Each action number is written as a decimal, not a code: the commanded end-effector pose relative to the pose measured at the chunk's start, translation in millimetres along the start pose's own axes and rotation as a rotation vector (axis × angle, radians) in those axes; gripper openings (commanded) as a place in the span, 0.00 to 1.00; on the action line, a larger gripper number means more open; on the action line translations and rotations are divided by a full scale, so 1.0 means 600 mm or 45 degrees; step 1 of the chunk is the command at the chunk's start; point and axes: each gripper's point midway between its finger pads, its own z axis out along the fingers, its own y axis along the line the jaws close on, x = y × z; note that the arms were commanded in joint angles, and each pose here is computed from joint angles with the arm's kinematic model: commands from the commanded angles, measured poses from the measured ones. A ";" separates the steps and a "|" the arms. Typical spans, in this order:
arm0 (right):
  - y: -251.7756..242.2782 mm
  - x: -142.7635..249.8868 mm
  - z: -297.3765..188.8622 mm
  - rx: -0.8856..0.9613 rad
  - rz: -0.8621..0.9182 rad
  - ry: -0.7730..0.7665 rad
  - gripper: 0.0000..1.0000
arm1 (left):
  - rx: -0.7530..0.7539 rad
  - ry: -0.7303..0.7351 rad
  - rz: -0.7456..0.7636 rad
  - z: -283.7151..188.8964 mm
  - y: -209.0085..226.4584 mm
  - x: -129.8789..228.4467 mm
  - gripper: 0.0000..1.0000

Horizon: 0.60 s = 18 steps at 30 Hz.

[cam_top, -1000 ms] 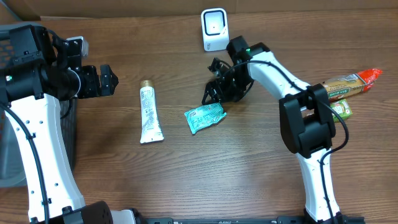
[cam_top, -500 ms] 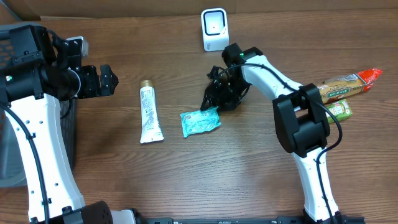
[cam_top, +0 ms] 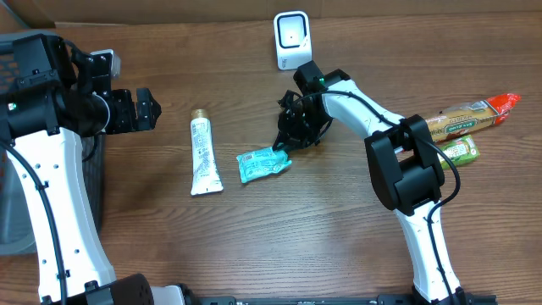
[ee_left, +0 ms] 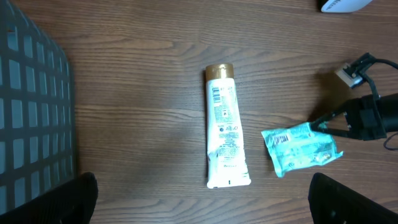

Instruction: Scan the item barcode

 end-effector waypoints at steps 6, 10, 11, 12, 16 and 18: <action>0.024 -0.020 -0.026 -0.096 -0.147 -0.055 0.04 | -0.004 -0.008 0.035 -0.002 0.001 -0.004 0.99; 0.068 -0.026 -0.073 -0.158 -0.279 -0.132 0.04 | -0.005 -0.008 0.035 -0.002 0.001 -0.004 1.00; 0.093 -0.022 -0.090 -0.209 -0.344 -0.149 0.04 | -0.005 -0.008 0.035 -0.002 0.001 -0.005 1.00; 0.108 -0.019 -0.101 -0.240 -0.381 -0.158 0.04 | -0.004 -0.008 0.036 -0.002 0.001 -0.005 1.00; 0.152 -0.007 -0.145 -0.310 -0.455 -0.206 0.04 | -0.004 -0.008 0.035 -0.002 0.001 -0.004 1.00; 0.162 -0.006 -0.156 -0.315 -0.476 -0.226 0.04 | -0.005 -0.008 0.036 -0.002 0.001 -0.005 1.00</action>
